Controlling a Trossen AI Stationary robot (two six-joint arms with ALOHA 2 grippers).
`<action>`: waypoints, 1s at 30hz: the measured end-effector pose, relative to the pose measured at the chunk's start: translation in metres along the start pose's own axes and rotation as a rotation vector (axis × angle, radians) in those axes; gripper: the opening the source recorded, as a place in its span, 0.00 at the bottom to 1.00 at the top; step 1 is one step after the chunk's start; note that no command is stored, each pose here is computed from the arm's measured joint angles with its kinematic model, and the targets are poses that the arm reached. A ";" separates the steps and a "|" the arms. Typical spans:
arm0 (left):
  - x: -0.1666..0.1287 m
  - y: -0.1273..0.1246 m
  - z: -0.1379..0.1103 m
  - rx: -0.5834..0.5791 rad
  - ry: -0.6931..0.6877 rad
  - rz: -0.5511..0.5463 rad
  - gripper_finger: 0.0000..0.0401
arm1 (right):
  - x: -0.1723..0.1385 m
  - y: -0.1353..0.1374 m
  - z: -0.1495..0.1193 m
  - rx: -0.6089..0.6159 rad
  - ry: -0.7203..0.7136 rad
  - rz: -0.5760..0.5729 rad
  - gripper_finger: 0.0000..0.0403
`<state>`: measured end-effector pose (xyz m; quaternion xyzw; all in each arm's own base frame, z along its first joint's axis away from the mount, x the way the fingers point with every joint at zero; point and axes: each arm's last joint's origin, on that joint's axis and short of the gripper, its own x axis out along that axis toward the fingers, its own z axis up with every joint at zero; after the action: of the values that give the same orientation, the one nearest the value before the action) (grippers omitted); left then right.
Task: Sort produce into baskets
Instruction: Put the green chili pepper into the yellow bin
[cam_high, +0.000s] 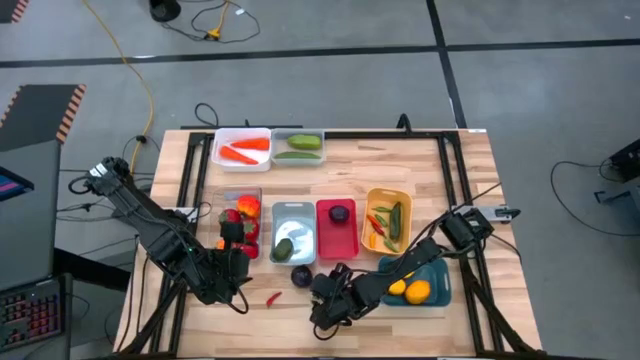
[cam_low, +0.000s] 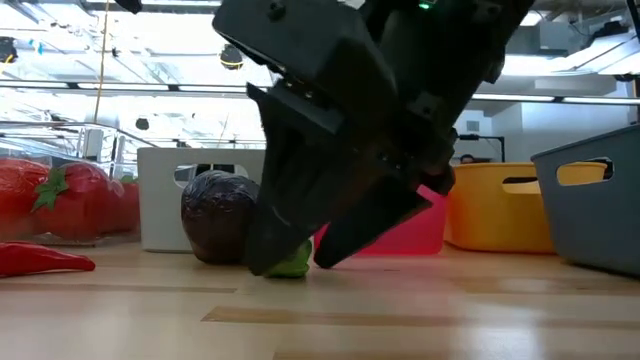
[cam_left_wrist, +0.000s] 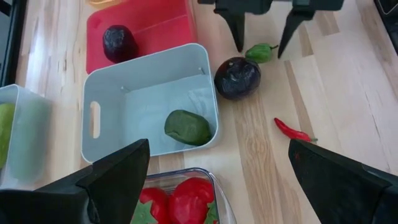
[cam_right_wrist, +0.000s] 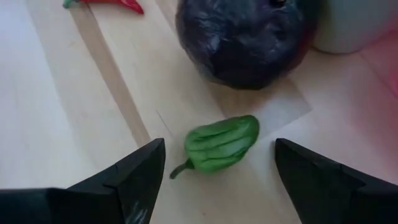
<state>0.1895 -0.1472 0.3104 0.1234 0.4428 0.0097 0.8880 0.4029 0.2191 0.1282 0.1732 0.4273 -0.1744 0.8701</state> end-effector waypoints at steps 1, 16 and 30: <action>0.000 0.000 0.000 0.000 0.000 -0.001 0.93 | 0.000 0.000 -0.001 -0.005 0.002 -0.003 0.80; 0.000 0.000 0.000 -0.004 -0.004 -0.002 0.93 | 0.006 0.000 -0.005 -0.018 -0.005 -0.023 0.44; 0.000 0.000 0.000 -0.006 -0.004 -0.002 0.93 | -0.009 0.004 -0.003 -0.023 0.035 0.017 0.30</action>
<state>0.1898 -0.1475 0.3106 0.1203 0.4411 0.0099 0.8893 0.3979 0.2248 0.1342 0.1699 0.4431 -0.1591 0.8657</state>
